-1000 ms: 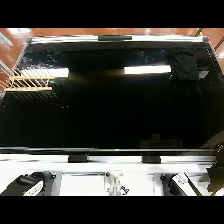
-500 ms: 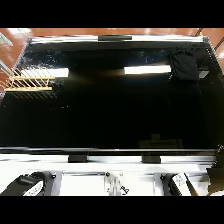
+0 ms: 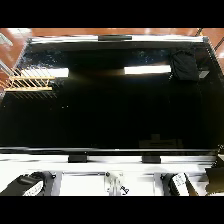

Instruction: Fold the shirts.

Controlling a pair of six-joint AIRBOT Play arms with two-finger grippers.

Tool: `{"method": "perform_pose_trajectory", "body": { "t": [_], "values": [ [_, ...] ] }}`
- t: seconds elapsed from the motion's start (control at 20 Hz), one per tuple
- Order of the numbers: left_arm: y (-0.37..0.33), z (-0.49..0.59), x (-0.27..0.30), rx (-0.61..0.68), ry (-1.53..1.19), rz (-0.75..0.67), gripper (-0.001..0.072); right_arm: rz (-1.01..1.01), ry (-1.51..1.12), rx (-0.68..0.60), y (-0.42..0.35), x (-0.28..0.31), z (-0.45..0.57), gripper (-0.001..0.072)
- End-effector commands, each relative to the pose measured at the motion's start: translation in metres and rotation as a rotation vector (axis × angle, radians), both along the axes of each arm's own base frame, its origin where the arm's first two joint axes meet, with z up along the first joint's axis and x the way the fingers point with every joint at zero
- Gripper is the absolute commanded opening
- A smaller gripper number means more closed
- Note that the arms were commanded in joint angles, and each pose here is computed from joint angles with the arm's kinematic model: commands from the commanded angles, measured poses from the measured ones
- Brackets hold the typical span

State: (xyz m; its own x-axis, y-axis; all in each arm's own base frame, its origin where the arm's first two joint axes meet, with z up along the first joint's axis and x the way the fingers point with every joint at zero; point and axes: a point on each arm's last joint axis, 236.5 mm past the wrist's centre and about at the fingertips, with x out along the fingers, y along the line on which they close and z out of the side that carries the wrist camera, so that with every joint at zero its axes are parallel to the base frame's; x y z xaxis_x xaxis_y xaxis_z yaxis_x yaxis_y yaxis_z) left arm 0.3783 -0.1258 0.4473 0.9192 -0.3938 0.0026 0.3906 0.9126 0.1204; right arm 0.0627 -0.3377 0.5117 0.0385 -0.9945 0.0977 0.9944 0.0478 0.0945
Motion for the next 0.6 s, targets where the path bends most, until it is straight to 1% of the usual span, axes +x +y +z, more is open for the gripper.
{"method": "perform_pose_trajectory", "body": {
  "t": [0.0,0.15,0.3,0.45,0.5,0.55],
  "values": [
    [-0.001,-0.008,0.009,0.004,0.02,0.001,0.037,-0.118,-0.012,0.052,0.0,-0.028,-0.012,0.0063],
    [-0.002,-0.012,0.013,0.006,0.03,0.001,0.037,-0.158,-0.002,0.071,0.001,-0.038,-0.017,0.0063],
    [-0.003,-0.014,0.015,0.007,0.033,0.002,0.037,-0.261,-0.064,0.141,0.005,-0.062,-0.034,0.0063],
    [-0.003,-0.014,0.015,0.007,0.033,0.002,0.0369,-0.261,-0.094,0.129,0.005,-0.062,-0.032,0.007],
    [-0.003,-0.014,0.015,0.007,0.033,0.002,0.037,-0.239,-0.1,0.121,0.004,-0.057,-0.03,0.0128],
    [-0.003,-0.014,0.015,0.007,0.033,0.002,0.037,-0.22,-0.102,0.109,0.002,-0.053,-0.027,0.0344]
  ]
}}
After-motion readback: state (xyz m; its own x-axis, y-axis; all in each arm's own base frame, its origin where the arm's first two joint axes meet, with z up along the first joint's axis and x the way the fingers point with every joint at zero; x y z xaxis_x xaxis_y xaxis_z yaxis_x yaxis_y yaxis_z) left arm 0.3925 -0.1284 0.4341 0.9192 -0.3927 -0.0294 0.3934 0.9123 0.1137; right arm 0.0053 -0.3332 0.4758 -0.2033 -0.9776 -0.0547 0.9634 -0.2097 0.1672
